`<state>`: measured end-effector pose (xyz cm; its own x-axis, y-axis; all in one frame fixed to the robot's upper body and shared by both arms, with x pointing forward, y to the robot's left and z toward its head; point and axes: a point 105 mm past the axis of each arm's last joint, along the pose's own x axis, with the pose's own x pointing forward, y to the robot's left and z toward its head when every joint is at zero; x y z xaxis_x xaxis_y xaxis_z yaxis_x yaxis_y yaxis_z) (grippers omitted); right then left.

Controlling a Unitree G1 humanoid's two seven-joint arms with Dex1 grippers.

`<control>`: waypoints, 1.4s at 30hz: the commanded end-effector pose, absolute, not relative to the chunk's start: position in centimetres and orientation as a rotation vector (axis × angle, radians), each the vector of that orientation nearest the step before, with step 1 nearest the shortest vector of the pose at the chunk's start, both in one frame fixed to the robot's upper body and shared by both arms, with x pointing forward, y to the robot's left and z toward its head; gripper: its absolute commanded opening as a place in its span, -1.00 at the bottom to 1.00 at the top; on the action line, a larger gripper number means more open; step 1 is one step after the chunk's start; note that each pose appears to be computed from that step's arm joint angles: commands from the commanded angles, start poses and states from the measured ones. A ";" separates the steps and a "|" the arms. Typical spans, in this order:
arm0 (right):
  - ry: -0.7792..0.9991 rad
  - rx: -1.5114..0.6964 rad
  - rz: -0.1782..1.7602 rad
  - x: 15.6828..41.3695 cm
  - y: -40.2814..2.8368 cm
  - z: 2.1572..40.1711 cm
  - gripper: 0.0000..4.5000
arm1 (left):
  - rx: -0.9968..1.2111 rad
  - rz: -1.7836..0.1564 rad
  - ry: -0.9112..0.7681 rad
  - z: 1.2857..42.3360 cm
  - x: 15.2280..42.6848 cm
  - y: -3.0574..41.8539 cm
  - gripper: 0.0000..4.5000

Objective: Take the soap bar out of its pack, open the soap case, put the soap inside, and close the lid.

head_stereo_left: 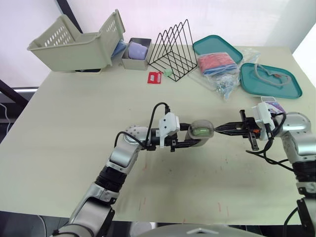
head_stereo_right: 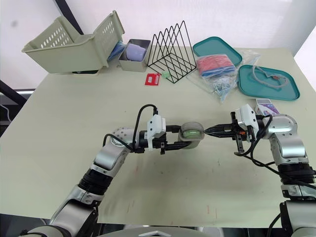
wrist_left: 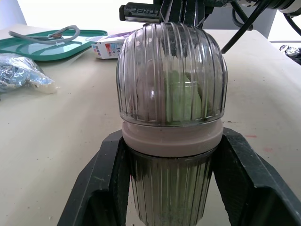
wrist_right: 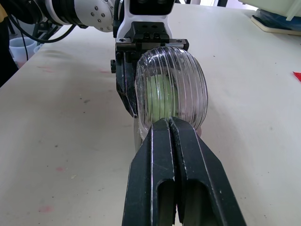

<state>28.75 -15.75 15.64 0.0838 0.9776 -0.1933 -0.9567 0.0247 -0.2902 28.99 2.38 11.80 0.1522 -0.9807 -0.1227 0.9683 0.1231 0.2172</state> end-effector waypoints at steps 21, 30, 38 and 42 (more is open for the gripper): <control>-0.213 -0.330 1.414 30.0 -16.0 19.7 -0.99 | 0.284 -1.441 -0.071 12.3 28.7 2.3 -0.13; -0.239 -0.233 1.472 28.9 -13.4 20.2 -0.99 | 0.285 -1.439 -0.074 12.3 28.8 2.2 -0.13; -0.184 -0.234 1.498 28.4 -12.9 18.5 -0.99 | 0.286 -1.437 -0.075 12.3 28.7 2.2 -0.13; -0.167 -0.240 1.504 28.4 -12.8 18.1 -0.99 | 0.286 -1.436 -0.075 12.3 28.7 2.2 -0.13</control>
